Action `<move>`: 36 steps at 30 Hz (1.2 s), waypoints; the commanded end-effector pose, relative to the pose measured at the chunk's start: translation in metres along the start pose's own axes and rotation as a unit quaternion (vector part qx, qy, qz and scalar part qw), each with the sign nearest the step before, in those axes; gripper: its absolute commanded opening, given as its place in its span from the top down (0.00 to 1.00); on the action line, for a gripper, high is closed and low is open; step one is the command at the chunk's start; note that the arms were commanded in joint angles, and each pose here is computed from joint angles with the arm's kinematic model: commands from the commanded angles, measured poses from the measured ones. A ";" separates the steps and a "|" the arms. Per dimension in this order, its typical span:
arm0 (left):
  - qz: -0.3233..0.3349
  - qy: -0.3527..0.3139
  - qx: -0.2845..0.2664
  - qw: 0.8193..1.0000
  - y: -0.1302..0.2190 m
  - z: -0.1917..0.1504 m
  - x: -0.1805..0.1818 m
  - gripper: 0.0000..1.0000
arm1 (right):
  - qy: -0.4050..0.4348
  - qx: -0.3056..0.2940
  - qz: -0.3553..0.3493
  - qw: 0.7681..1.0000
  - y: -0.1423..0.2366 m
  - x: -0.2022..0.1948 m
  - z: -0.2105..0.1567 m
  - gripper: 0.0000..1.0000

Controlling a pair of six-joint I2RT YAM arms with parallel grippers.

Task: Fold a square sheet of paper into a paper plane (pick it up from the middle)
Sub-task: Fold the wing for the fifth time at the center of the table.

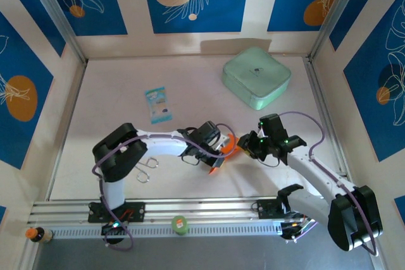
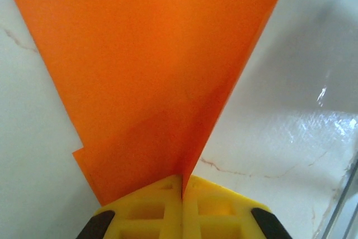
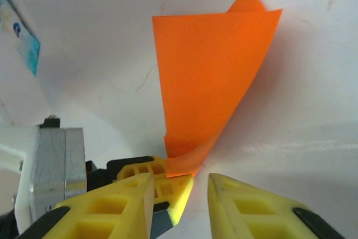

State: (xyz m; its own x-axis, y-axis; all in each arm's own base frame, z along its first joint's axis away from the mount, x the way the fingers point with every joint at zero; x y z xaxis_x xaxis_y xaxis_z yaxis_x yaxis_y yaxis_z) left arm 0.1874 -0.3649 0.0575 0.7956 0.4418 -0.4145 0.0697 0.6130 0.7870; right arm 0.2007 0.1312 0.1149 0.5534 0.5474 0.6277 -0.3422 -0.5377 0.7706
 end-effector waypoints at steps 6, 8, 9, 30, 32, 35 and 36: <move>-0.089 0.075 -0.029 0.993 -0.002 -0.006 0.013 1.00 | 0.085 0.039 0.056 0.994 -0.016 0.016 -0.017 0.79; -0.096 0.084 -0.039 0.991 0.000 -0.007 0.016 1.00 | 0.085 0.043 0.057 0.994 -0.020 0.016 -0.018 0.80; -0.100 0.089 -0.046 0.990 0.000 -0.007 0.017 1.00 | 0.088 0.050 0.063 0.993 -0.022 0.018 -0.019 0.80; -0.104 0.078 -0.171 0.977 0.023 -0.008 0.036 1.00 | 0.119 0.111 0.096 0.982 -0.048 0.044 -0.020 0.87; -0.113 0.089 -0.161 0.977 0.019 -0.008 0.037 1.00 | 0.124 0.117 0.102 0.980 -0.051 0.047 -0.020 0.87; -0.112 0.102 -0.155 0.976 0.016 -0.011 0.042 1.00 | 0.132 0.130 0.108 0.977 -0.055 0.051 -0.021 0.88; -0.109 0.105 -0.157 0.976 0.017 -0.011 0.044 1.00 | 0.133 0.133 0.105 0.977 -0.057 0.051 -0.020 0.88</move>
State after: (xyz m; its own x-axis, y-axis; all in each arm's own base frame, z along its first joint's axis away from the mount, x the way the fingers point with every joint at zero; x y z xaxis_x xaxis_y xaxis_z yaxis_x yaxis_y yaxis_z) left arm 0.2108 -0.3280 0.0490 0.6505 0.3860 -0.6541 0.0152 0.8545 0.5193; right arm 0.2274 0.1916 0.0939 0.3298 0.5542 0.7643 -0.2210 -0.7417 0.6332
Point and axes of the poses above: each hand's point on the last joint's axis, 136 mm out from that joint toward the fingers, its own y axis back along the fingers, its own x axis along the line the jaws close on, z = x × y, the point moved 4 cm from there along y, back along the fingers, and after that the axes turned 14 degrees about -y, right-handed, at the moved point
